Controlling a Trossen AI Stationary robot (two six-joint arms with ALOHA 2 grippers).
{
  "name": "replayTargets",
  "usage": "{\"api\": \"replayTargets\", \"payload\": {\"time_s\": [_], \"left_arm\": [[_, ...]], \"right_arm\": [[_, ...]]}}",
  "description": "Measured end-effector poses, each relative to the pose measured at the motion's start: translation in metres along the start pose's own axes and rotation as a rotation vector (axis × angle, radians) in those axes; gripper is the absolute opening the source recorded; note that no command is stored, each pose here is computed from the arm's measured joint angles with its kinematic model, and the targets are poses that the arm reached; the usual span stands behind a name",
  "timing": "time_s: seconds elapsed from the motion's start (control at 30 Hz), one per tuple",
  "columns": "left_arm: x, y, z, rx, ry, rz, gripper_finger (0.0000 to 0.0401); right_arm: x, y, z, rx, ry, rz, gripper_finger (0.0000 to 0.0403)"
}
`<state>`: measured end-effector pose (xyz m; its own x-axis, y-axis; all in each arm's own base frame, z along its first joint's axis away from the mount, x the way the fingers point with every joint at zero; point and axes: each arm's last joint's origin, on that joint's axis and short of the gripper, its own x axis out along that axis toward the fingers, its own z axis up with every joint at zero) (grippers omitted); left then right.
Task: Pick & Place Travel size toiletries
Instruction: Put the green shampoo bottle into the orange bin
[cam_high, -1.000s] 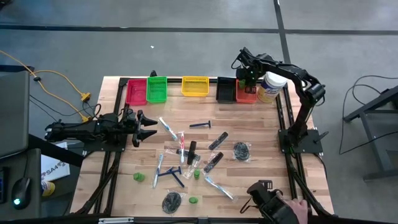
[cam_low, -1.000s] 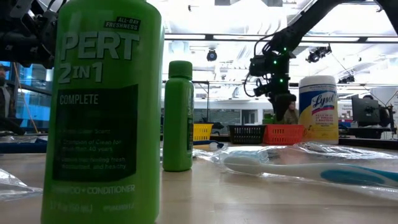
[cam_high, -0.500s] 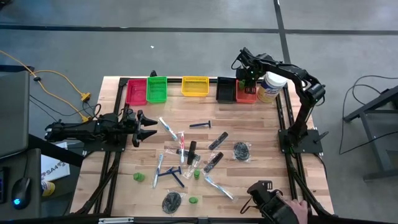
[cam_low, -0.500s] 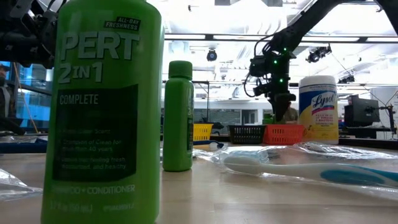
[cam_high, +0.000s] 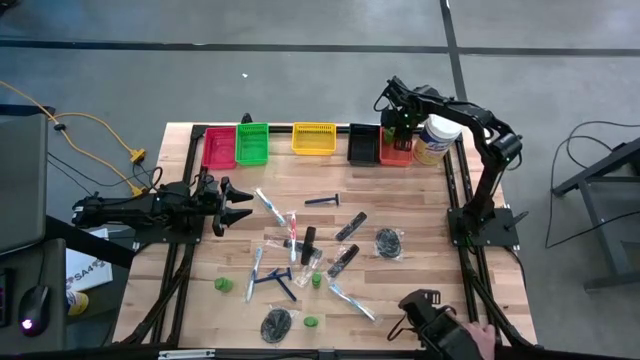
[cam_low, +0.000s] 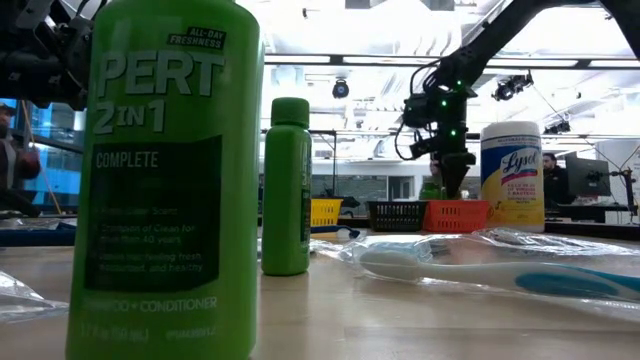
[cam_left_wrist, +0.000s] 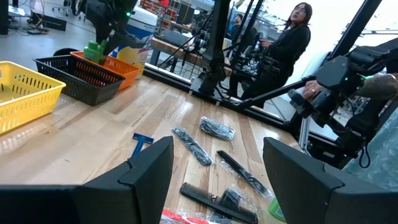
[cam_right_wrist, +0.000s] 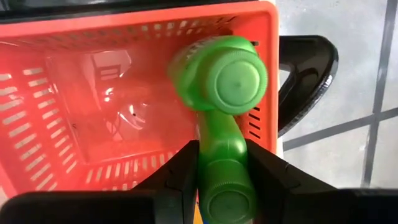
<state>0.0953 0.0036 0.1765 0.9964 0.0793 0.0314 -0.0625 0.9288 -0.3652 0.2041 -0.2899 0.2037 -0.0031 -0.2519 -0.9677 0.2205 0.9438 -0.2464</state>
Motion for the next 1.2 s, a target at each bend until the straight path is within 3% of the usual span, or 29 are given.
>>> {"api": "replayTargets", "payload": {"time_s": [0.37,0.87,1.2], "left_arm": [[0.000,0.000,0.000,0.000,0.000,0.000,0.0241],[0.000,0.000,0.000,0.000,0.001,0.000,0.0241],[0.000,0.000,0.000,0.000,0.000,0.000,0.0241]], "right_arm": [[0.002,0.001,0.000,-0.019,0.017,0.006,0.0107],[0.002,0.000,0.000,-0.008,0.028,-0.021,0.0181],[-0.028,0.002,-0.007,0.040,-0.019,-0.057,0.0188]]}}
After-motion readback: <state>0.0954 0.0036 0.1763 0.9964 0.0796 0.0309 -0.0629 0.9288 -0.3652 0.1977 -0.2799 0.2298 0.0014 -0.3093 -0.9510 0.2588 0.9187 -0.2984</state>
